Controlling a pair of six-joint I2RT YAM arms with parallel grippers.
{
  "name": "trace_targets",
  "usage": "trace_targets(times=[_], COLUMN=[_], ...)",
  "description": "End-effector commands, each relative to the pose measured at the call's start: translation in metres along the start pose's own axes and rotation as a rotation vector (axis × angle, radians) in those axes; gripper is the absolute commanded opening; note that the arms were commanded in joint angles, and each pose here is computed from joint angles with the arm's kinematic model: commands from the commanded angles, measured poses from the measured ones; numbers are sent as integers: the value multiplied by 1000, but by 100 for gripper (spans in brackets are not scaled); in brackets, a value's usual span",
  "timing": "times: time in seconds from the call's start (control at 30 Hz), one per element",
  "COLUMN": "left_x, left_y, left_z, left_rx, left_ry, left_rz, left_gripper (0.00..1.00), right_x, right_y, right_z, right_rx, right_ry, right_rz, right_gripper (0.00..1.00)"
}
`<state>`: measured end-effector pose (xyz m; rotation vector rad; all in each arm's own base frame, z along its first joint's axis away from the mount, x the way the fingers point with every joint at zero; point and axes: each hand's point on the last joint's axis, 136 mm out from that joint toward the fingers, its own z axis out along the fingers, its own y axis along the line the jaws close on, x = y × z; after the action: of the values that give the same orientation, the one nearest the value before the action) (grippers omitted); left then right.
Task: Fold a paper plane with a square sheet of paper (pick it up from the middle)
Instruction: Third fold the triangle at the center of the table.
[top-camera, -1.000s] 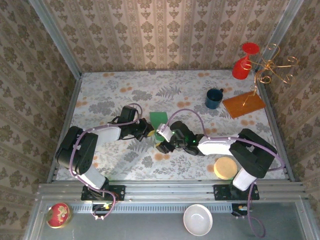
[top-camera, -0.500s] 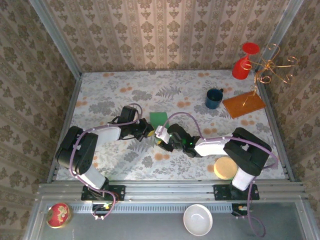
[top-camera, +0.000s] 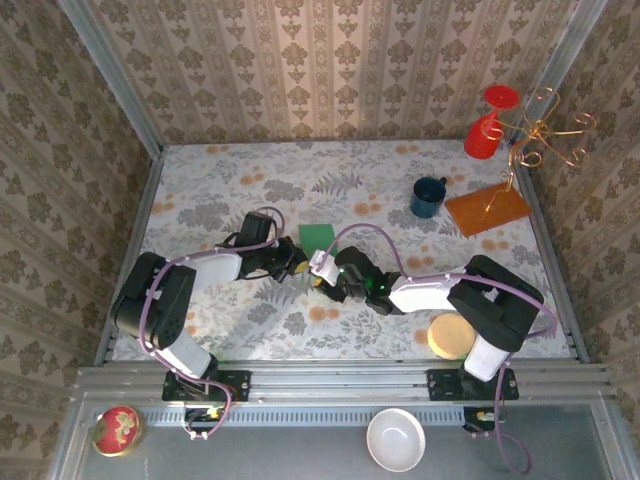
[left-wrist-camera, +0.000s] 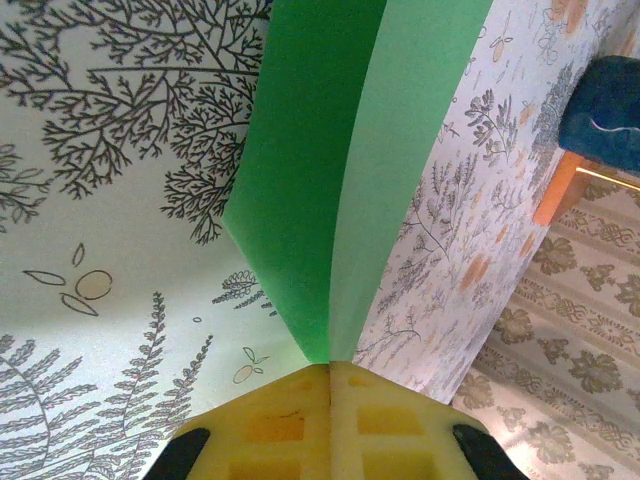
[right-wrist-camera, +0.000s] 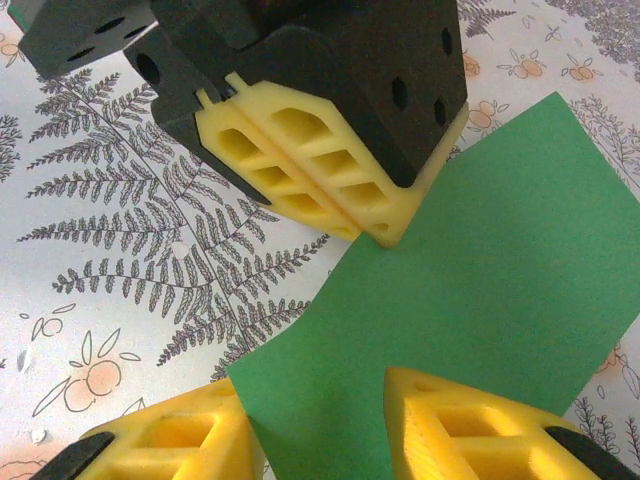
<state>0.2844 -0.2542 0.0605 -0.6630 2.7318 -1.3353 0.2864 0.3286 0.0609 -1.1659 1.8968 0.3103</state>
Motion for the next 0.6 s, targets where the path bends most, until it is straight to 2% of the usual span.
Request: trace_targets(times=[0.0,0.23,0.43,0.57], left_x=[0,0,1,0], left_y=[-2,2,1,-1], left_z=[-5,-3,-2,-4], left_rx=[-5,-16,-6,-4], left_ry=[-3,-1,3,-1], left_rz=[-14,-19,-22,-17], left_gripper=[0,0,0,0], right_x=[-22,-23,-18,-14], right_y=[-4,-4,1,7], right_z=[-9,-14,-11,-8], right_rx=[6,2,-22,-51], right_ry=[-70,-81,-60,-43], right_rz=[18,24,20,20], right_gripper=[37,37,29,29])
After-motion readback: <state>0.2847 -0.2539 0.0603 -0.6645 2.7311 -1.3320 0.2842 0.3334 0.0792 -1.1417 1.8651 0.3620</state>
